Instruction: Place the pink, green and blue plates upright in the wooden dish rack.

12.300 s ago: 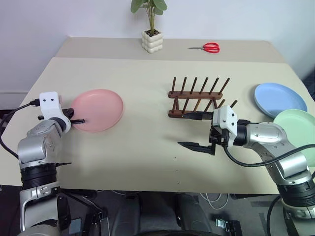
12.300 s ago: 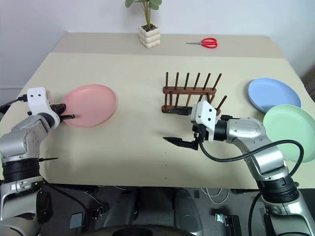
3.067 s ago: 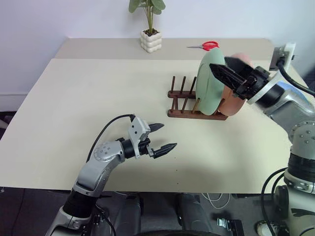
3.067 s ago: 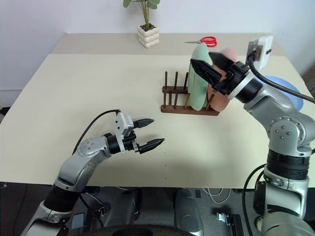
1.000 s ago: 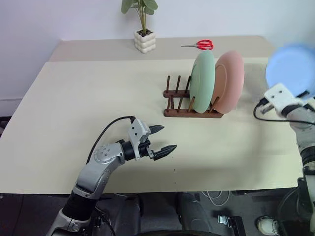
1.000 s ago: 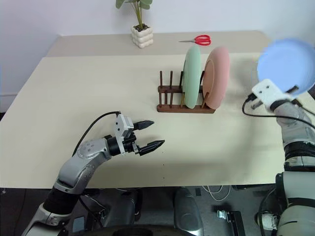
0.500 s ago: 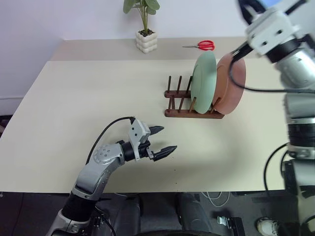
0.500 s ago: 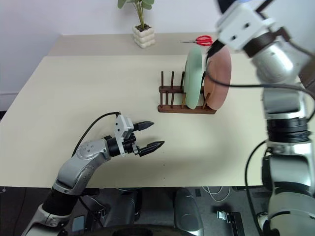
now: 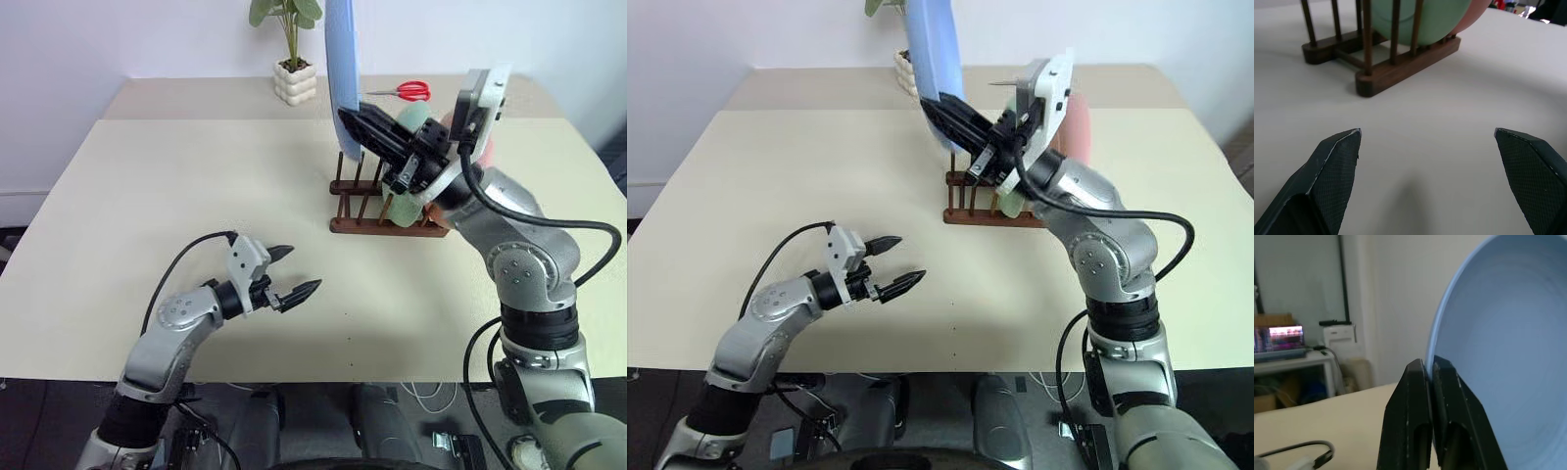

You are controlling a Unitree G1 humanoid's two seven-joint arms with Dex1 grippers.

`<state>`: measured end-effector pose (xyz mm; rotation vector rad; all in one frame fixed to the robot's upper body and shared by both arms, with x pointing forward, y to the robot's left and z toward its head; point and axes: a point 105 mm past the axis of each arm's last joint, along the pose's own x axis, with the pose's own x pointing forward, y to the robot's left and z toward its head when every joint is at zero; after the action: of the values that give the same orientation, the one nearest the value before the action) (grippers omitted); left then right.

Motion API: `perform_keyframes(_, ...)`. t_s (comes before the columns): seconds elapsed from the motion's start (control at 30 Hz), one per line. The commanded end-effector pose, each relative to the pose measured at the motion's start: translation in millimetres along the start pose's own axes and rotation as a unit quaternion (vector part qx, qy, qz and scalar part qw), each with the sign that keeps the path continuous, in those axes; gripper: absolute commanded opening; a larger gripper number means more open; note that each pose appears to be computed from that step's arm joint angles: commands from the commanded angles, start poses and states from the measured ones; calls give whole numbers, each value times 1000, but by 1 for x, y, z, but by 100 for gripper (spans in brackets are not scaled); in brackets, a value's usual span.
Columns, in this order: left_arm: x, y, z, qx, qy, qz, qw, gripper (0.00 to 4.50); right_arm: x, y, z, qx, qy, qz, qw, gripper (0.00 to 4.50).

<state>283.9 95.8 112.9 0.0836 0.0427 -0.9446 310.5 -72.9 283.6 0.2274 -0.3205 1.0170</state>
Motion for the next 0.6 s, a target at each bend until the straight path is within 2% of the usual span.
perform_keyframes(0.03,-1,-4,15,19,-26,-8,999,450,-2,-3,9,58,-24,-20,998,5)
perform_keyframes(0.17,-1,-6,15,16,-26,-12,999,450,-2,-6,12,100,-40,-28,994,5)
perform_keyframes(0.3,1,-8,16,16,-26,-16,999,450,-3,-12,7,128,-29,-41,991,5)
perform_keyframes(0.6,2,-10,15,17,-25,-19,999,450,-2,-20,1,140,-22,-64,988,5)
